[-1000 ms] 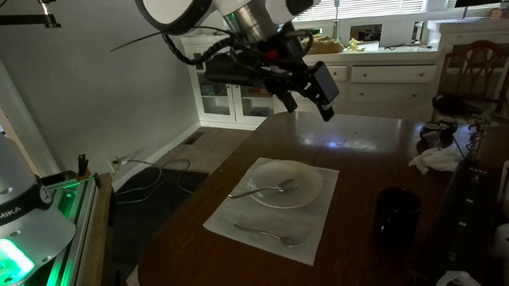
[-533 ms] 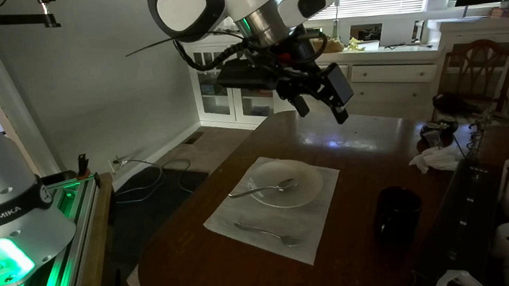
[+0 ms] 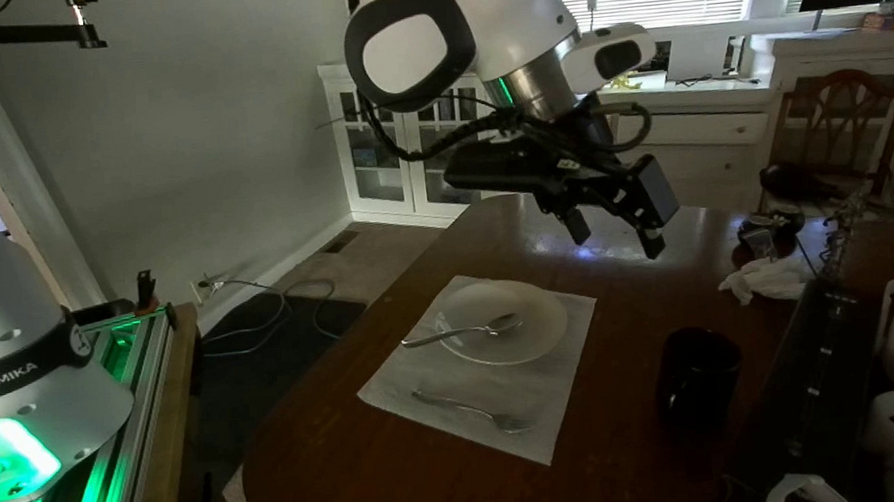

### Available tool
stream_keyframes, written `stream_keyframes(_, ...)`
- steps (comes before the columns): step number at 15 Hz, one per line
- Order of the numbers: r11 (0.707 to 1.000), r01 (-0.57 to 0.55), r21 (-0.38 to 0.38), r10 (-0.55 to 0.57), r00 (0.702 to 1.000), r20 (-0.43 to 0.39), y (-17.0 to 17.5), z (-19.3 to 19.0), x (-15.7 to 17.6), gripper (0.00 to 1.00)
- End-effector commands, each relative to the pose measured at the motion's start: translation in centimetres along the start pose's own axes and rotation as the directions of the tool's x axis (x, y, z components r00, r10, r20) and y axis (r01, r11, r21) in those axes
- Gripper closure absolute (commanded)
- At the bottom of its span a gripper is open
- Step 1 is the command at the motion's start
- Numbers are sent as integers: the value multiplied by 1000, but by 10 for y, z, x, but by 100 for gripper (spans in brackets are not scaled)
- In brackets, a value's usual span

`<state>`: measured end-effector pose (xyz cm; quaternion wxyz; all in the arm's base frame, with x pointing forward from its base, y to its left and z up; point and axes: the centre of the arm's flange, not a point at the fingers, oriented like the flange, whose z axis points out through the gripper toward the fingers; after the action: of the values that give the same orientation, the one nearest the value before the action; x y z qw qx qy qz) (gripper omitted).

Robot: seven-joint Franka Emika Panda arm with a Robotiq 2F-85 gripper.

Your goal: Move the black cup to the left closer to the napkin

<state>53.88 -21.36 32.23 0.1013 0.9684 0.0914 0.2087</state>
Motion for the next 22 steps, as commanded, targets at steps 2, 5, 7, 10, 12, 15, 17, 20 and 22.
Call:
stream_keyframes(2,1000,-23,13,22,998,66,21,72,23,0)
stream_keyframes(5,998,-40,48,36,996,84,26,107,15,0)
stream_keyframes(7,996,-48,72,40,993,115,30,125,6,0)
stream_keyframes(10,993,-29,114,15,992,122,38,149,-8,0)
stream_keyframes(12,991,-32,130,18,994,110,46,163,-16,0)
stream_keyframes(15,989,-49,141,34,993,112,56,174,-24,0)
stream_keyframes(17,988,-59,141,43,993,113,60,181,-27,0)
stream_keyframes(20,987,-58,149,41,993,109,60,188,-26,0)
stream_keyframes(22,986,-48,157,33,995,99,58,191,-22,0)
